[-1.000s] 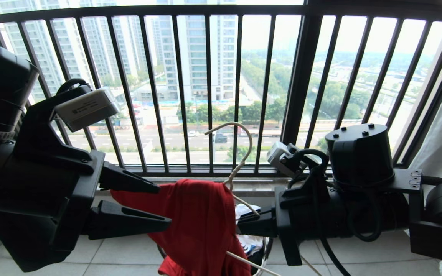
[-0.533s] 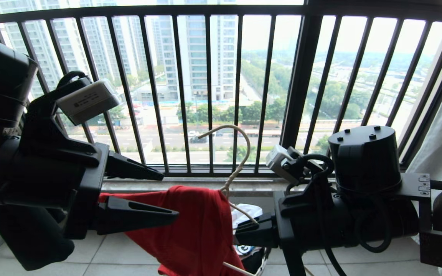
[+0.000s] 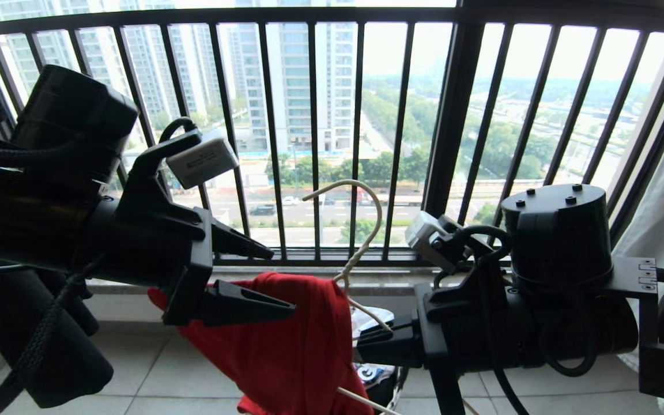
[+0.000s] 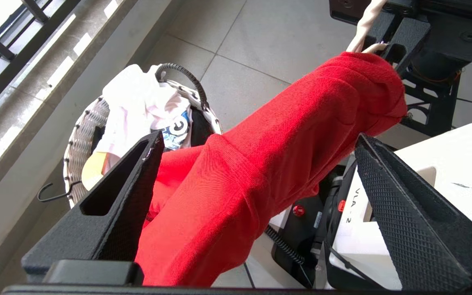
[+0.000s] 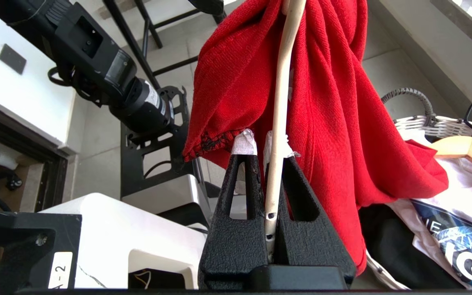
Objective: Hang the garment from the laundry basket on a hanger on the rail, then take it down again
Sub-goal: Hang the clothes on the clothes rack
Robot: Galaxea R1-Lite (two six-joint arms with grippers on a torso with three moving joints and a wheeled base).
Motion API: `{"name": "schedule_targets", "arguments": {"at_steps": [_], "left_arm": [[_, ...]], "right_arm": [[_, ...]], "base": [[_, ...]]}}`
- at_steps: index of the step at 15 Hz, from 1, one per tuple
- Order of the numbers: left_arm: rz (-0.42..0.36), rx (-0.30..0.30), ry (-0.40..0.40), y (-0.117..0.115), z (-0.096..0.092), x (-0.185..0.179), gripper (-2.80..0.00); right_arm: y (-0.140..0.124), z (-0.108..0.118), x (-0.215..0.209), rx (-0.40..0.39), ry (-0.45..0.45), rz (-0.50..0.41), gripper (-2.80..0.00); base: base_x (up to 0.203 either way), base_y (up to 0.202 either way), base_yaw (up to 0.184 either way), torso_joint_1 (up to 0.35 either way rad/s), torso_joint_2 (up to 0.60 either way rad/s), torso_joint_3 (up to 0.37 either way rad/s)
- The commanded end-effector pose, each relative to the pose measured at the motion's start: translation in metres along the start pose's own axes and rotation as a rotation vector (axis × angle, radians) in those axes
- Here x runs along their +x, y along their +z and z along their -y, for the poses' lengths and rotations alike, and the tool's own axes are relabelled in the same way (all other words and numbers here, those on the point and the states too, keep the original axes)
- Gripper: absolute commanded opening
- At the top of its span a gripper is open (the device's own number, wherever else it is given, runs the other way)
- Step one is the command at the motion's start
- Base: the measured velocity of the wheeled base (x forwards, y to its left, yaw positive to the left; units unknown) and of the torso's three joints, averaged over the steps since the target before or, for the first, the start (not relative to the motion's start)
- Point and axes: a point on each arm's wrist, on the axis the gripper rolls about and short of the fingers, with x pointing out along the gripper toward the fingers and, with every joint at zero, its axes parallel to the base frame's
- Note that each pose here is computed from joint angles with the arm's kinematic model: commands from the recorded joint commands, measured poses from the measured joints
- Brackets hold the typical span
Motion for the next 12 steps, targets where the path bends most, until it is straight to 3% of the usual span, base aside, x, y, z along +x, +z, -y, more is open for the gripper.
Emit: {"name": "schedule_targets", "arguments": {"at_steps": [1, 5, 12], "left_arm": [[-0.034, -0.025, -0.017, -0.004, -0.011, 0.016, 0.00], [-0.039, -0.042, -0.063, -0.006, -0.016, 0.024, 0.00], [-0.052, -0.054, -0.070, -0.009, -0.019, 0.029, 0.00]], "right_arm": [[0.002, 0.000, -0.003, -0.004, -0.003, 0.009, -2.80], [0.002, 0.002, -0.004, -0.003, -0.011, 0.014, -2.80], [0.003, 0.003, -0.006, -0.004, -0.018, 0.020, -2.80]], "base": [[0.000, 0.000, 0.000, 0.000, 0.00, 0.000], [0.000, 0.000, 0.000, 0.000, 0.00, 0.000], [0.000, 0.000, 0.000, 0.000, 0.00, 0.000]]}}
